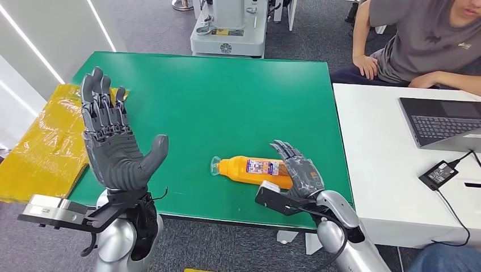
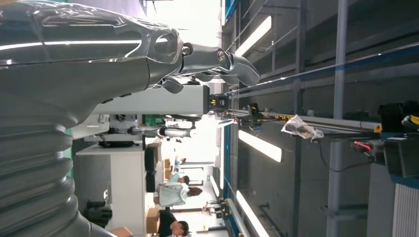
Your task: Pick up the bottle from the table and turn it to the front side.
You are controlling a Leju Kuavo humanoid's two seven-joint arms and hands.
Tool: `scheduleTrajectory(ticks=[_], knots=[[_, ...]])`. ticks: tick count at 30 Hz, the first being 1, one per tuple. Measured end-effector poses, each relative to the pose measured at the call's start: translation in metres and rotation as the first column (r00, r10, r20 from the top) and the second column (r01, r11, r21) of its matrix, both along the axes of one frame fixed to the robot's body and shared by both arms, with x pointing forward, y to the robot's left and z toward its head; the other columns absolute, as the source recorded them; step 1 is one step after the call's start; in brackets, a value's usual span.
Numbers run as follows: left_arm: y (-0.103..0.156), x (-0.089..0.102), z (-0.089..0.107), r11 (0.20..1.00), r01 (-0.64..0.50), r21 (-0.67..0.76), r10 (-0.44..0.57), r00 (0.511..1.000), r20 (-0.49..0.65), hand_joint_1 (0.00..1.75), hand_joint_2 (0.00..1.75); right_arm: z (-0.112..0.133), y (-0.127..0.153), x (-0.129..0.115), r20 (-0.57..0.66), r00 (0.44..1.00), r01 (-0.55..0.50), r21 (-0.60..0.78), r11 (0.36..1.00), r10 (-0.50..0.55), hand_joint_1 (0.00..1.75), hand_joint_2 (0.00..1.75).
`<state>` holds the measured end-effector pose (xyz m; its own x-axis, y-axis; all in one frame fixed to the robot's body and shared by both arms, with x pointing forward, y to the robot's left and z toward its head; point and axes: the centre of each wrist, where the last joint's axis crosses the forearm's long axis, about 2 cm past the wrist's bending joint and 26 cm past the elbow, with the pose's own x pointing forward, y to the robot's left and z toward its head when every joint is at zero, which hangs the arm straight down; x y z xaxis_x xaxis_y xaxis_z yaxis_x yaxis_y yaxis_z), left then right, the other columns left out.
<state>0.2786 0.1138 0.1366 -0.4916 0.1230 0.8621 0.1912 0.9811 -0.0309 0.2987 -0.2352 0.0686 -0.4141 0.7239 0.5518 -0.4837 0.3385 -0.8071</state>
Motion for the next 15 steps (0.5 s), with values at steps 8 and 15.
scheduleTrajectory(ticks=[8, 15], knots=[[-0.005, 0.006, 0.002, 1.000, 0.021, -0.007, -0.021, 1.000, 0.001, 0.00, 1.75, 0.019, 0.006, 0.040, -0.028, 0.994, -0.105, 0.008, 0.994, 0.106, 0.00, 1.75], [-0.008, 0.011, 0.001, 1.000, 0.027, -0.012, -0.027, 1.000, -0.001, 0.00, 1.75, 0.028, 0.007, 0.067, -0.085, 0.987, -0.140, -0.006, 0.990, 0.139, 0.00, 1.75]])
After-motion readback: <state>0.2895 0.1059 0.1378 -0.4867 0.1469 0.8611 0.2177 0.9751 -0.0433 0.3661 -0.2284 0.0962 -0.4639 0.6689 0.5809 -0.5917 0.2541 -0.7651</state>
